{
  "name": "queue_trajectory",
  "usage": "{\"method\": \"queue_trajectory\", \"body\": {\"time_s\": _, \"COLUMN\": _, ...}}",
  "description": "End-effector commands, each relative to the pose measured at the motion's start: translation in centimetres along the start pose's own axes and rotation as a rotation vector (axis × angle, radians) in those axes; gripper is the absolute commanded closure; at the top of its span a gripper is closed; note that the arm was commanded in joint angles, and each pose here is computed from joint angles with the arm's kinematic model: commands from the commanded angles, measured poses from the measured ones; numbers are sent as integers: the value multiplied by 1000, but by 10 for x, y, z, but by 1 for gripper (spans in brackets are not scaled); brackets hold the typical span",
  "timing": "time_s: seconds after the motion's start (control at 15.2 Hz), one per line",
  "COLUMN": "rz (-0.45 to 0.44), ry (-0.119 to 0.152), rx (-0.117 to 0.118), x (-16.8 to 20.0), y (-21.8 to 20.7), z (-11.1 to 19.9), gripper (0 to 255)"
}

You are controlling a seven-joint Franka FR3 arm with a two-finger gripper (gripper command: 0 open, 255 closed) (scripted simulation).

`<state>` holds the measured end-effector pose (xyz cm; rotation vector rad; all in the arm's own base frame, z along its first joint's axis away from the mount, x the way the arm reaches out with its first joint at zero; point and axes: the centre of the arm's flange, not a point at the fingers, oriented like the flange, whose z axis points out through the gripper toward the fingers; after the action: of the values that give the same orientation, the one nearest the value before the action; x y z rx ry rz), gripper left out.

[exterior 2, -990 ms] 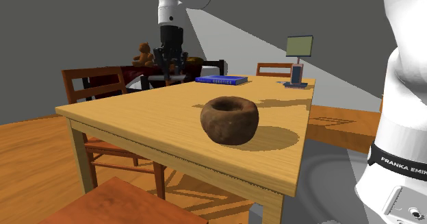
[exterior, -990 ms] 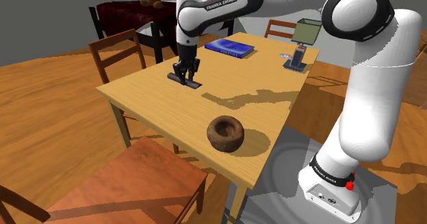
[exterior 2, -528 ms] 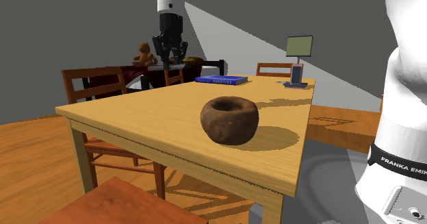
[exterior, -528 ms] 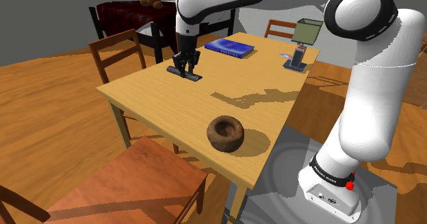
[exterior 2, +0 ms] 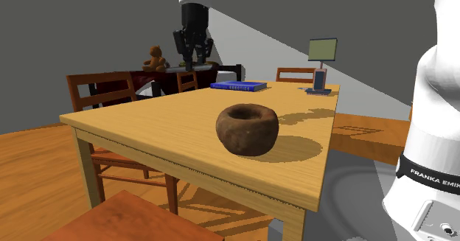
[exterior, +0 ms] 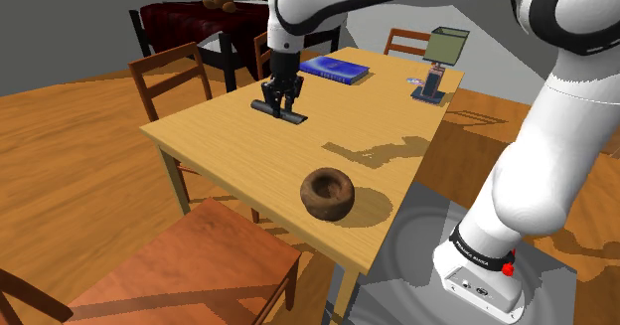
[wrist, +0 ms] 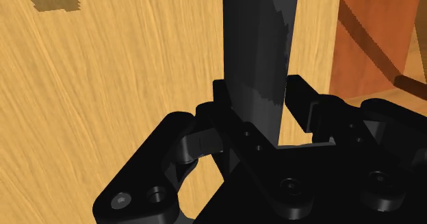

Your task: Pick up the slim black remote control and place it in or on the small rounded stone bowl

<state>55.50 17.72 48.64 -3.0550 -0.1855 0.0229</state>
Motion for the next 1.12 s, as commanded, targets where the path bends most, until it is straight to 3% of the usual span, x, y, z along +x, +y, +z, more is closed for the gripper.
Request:
{"method": "queue_trajectory", "body": {"time_s": 0.0, "rz": 0, "ry": 0, "rx": 0, "x": -26, "y": -7, "z": 2, "gripper": 255}}
{"method": "queue_trajectory", "body": {"time_s": 1.06, "rz": 0, "ry": 0, "rx": 0, "x": -229, "y": -63, "z": 16, "gripper": 255}}
